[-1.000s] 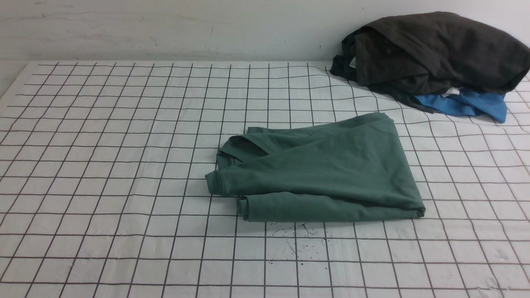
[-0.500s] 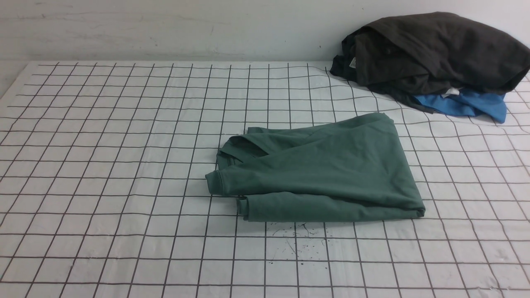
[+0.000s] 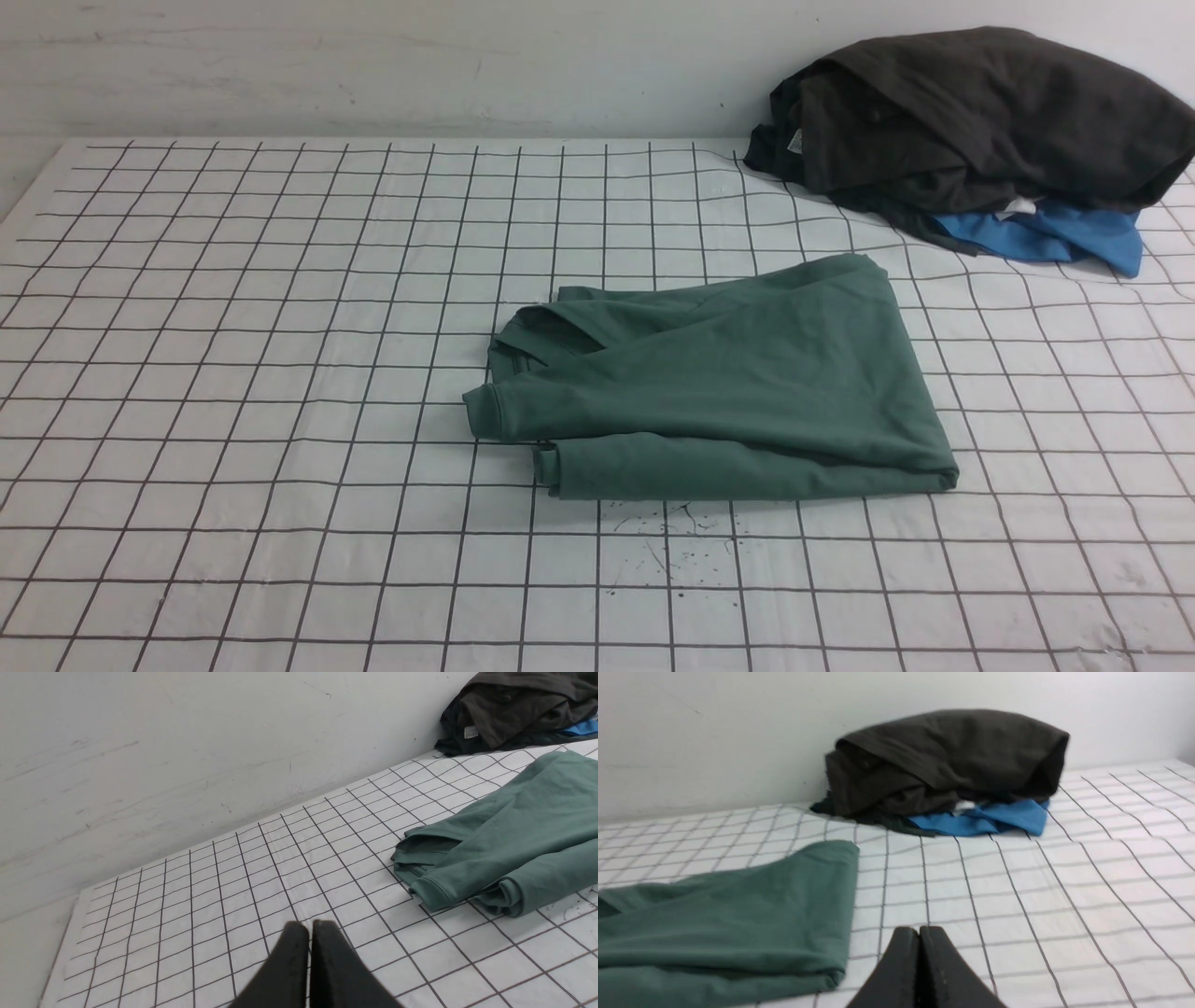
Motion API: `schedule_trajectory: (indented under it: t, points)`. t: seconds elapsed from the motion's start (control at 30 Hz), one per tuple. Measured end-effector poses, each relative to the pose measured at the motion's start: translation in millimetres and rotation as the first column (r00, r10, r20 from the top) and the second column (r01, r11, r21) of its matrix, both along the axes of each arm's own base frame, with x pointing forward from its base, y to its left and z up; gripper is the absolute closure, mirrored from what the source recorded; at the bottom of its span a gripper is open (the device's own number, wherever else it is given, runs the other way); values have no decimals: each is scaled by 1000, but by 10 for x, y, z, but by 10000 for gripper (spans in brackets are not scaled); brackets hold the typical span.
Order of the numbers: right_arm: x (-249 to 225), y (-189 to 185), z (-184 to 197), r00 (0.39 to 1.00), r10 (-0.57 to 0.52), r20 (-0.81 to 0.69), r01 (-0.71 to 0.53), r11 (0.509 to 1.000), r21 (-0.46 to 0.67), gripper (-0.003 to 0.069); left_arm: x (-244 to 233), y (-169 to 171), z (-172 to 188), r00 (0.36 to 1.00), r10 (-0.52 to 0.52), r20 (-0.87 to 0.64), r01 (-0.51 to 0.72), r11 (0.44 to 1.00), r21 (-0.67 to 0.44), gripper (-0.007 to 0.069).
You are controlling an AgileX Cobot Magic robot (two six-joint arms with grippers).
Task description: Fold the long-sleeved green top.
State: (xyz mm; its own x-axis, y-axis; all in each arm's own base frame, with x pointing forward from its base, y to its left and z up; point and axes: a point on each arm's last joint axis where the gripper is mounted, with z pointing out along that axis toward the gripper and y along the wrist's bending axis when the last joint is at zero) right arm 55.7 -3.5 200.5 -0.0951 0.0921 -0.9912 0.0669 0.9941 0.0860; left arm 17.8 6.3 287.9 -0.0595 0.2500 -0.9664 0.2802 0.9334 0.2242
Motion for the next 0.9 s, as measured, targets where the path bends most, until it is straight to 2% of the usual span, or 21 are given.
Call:
schedule_trajectory:
  t: [0.23, 0.9]
  points:
    - [-6, -11, -185, 996, -17, -82, 17, 1000, 0, 673, -1, 1, -1, 1000, 1, 0, -1, 1000, 1, 632]
    - [-6, 1, -188, 996, 5, -86, -6, 1000, -7, 673, -1, 1, -1, 1000, 1, 0, -1, 1000, 1, 632]
